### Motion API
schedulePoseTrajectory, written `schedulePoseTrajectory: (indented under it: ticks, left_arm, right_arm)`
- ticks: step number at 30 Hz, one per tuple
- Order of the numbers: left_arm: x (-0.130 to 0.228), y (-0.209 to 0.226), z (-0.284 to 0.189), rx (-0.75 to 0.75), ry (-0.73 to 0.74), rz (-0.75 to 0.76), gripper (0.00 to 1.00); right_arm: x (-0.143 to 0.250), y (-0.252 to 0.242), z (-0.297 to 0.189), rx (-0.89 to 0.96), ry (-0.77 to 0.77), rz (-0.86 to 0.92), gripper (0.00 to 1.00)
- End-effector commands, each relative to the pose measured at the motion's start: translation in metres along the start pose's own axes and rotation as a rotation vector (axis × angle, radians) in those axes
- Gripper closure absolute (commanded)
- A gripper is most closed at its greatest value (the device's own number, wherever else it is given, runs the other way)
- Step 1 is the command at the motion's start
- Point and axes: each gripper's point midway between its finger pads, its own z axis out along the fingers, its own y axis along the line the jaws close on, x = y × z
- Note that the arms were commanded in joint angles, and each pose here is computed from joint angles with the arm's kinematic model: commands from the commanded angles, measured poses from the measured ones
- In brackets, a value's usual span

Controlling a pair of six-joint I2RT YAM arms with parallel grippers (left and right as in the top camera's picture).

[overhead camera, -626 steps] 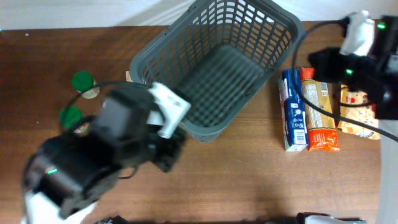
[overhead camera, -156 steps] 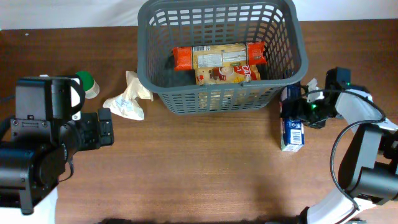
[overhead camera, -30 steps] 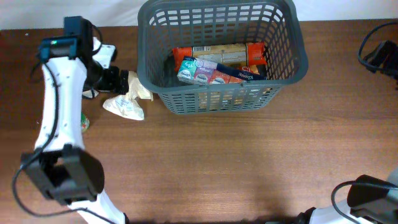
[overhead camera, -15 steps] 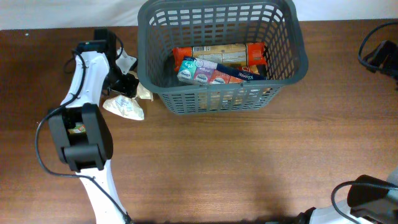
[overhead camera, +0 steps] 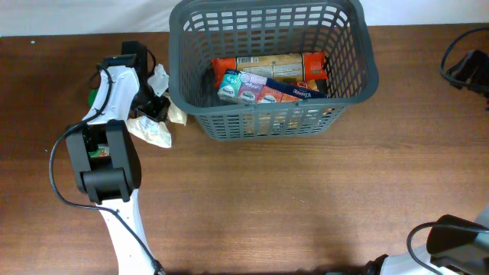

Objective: Pack container
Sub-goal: 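Reach the left gripper to the cream plastic bag and grasp it, then carry the cream bag into the basket and release it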

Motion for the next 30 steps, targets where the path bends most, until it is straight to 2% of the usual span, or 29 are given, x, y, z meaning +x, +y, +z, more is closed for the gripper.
schedulePoseTrajectory:
  ticks: [1,3,4,7,9,13,16,17,22,24,26,30]
  left_arm:
    - [-0.007,-0.019,0.012,0.106,-0.043,0.182,0.59]
    - [-0.006,-0.020,0.012,0.108,-0.042,0.180,0.69]
    - [-0.005,-0.020,0.012,0.108,-0.035,0.175,0.98]
    - [0.000,-0.010,-0.004,0.057,0.003,0.072,0.98]
    - [-0.003,0.012,-0.035,-0.064,0.013,-0.039,0.98]
    - [-0.018,0.032,-0.106,-0.193,-0.074,-0.079,0.98]
    - [-0.034,0.040,-0.180,-0.285,-0.217,-0.094,0.98]
    - [-0.043,0.044,-0.232,-0.357,-0.332,-0.115,0.98]
    - [-0.049,0.032,-0.357,-0.524,-0.606,-0.103,0.98]
    - [-0.054,0.016,-0.396,-0.557,-0.712,-0.032,0.98]
    - [-0.064,-0.015,-0.426,-0.553,-0.810,0.149,0.98]
    - [-0.085,-0.078,-0.450,-0.516,-0.925,0.466,0.98]
  right_arm:
    - [0.001,0.002,0.000,-0.012,0.000,0.000,0.01]
    - [0.001,0.002,0.000,-0.013,0.000,0.001,0.01]
    - [0.001,0.002,0.000,-0.013,0.000,0.000,0.01]
    - [0.001,0.002,0.000,-0.012,0.000,0.000,0.01]
    - [0.001,0.002,0.000,-0.012,0.000,0.000,0.01]
    - [0.001,0.002,0.000,-0.013,0.000,0.000,0.01]
    - [0.001,0.002,0.000,-0.013,0.000,0.000,0.01]
    - [0.001,0.002,0.000,-0.012,0.000,0.000,0.01]
    - [0.001,0.002,0.000,-0.013,0.000,0.000,0.01]
    - [0.001,0.002,0.000,-0.012,0.000,0.000,0.01]
    - [0.001,0.002,0.000,-0.012,0.000,0.000,0.01]
    - [0.001,0.002,0.000,-0.013,0.000,0.000,0.01]
